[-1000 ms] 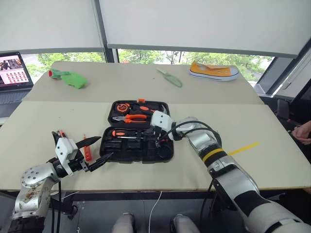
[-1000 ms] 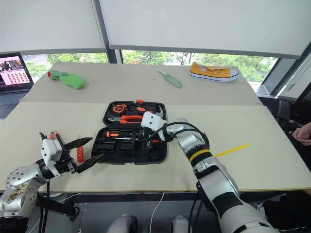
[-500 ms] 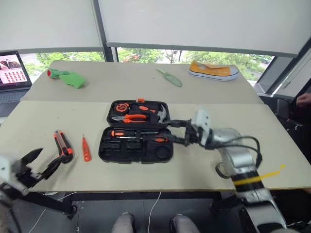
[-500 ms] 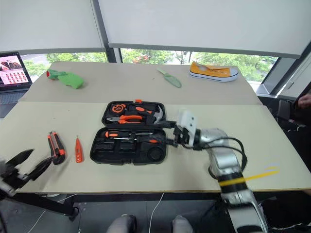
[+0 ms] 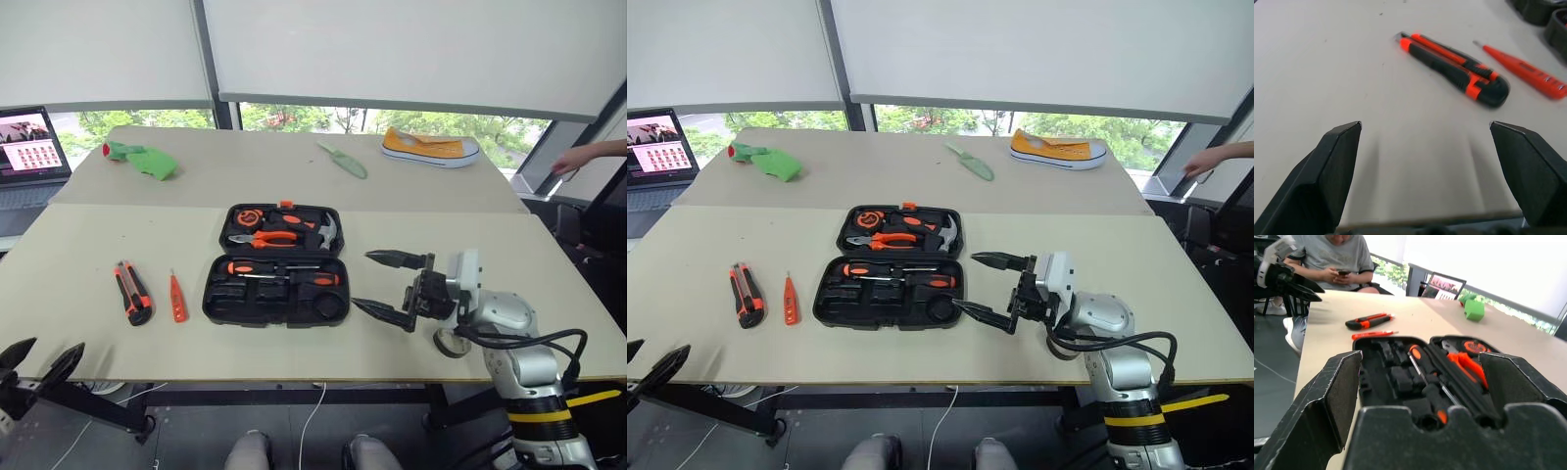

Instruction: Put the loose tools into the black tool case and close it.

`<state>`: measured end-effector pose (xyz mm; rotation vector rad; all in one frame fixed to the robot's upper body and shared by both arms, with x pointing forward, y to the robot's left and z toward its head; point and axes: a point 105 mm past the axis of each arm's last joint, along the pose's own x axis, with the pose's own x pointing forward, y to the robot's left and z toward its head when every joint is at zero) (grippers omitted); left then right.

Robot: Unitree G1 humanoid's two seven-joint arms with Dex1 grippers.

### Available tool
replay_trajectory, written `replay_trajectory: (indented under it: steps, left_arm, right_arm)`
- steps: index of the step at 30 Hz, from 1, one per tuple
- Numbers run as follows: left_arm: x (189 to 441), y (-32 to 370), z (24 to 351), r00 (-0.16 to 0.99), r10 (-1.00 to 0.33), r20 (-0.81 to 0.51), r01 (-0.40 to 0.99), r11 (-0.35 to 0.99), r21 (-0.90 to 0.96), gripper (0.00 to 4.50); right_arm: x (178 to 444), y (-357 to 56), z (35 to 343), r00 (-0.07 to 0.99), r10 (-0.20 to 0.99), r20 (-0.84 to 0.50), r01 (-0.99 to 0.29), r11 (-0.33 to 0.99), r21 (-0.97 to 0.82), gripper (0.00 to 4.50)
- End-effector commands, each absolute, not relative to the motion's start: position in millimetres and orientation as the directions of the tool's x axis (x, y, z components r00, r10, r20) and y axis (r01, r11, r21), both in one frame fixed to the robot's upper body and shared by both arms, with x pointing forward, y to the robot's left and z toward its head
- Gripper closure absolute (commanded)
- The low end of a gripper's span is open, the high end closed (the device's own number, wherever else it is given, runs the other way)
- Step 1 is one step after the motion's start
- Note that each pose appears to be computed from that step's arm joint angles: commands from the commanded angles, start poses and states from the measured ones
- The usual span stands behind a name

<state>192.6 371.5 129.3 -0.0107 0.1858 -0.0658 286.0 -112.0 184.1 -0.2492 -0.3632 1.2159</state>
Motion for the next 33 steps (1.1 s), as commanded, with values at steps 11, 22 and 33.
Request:
replay_trajectory:
  steps: [11,22,33]
  left_arm:
    - [254.3,259.3,150.8,0.971,-0.022,-0.240,0.018,1.000,-0.017,0.00]
    - [276.6,253.5,127.6,0.944,0.140,-0.299,-0.153,0.988,-0.019,0.52]
    - [291.6,248.2,114.2,0.928,0.179,-0.325,-0.199,0.980,-0.028,0.70]
  right_arm:
    - [289.4,-109.6,197.3,0.211,0.972,0.100,-0.863,0.234,-0.449,0.07]
    - [280.4,-115.2,203.9,0.214,0.974,0.073,-0.861,0.223,-0.456,0.00]
    - [272.1,-119.4,203.9,0.238,0.969,0.061,-0.864,0.240,-0.442,0.00]
